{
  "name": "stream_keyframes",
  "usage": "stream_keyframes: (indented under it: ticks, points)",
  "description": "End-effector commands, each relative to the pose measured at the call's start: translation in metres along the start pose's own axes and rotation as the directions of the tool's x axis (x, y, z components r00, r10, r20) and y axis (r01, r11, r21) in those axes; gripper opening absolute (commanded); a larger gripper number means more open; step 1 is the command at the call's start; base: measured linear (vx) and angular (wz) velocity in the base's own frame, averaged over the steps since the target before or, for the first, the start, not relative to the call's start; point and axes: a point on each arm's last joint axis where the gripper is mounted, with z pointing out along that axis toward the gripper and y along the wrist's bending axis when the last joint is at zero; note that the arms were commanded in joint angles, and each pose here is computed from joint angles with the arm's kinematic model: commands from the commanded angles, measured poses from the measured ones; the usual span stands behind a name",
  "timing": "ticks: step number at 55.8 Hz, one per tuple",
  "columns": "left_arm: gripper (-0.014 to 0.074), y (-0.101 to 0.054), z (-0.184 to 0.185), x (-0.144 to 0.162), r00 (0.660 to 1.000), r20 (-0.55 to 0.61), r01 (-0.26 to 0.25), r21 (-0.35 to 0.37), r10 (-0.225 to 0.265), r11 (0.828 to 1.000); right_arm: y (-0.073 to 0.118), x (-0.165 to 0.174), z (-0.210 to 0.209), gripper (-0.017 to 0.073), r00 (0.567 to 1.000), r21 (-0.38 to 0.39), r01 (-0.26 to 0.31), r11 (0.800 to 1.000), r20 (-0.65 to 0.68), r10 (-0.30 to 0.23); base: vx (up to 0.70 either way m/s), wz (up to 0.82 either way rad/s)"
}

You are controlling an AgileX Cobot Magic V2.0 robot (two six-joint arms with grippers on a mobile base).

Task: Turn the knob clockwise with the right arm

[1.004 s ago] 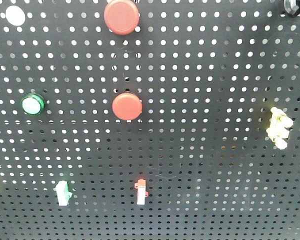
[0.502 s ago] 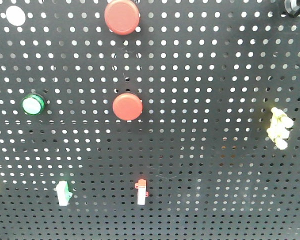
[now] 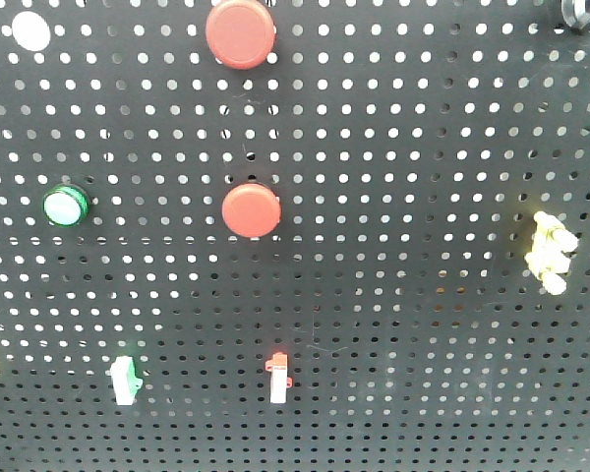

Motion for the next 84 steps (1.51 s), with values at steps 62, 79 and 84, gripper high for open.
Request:
stream_keyframes:
  ticks: [62, 79, 84]
  points:
    - [-0.0006, -0.002, -0.001, 0.003, 0.998, 0.062, 0.010, -0.005, -0.010, 1.000, -0.059, 0.054, -0.147, -0.0010, 0.699, 0.336, 0.715, 0.614, -0.316, -0.641, 0.00, 0.00]
    - [-0.0006, -0.002, -0.001, 0.003, 0.998, 0.062, 0.010, -0.005, -0.010, 1.000, -0.075, 0.074, -0.139, -0.0010, 0.681, 0.316, 0.731, 0.605, -0.396, -0.616, 0.00, 0.00]
    - [-0.0006, -0.002, -0.001, 0.003, 0.998, 0.062, 0.010, -0.005, -0.010, 1.000, -0.076, 0.075, -0.138, -0.0010, 0.680, 0.315, 0.732, 0.604, -0.407, -0.611, 0.00, 0.00]
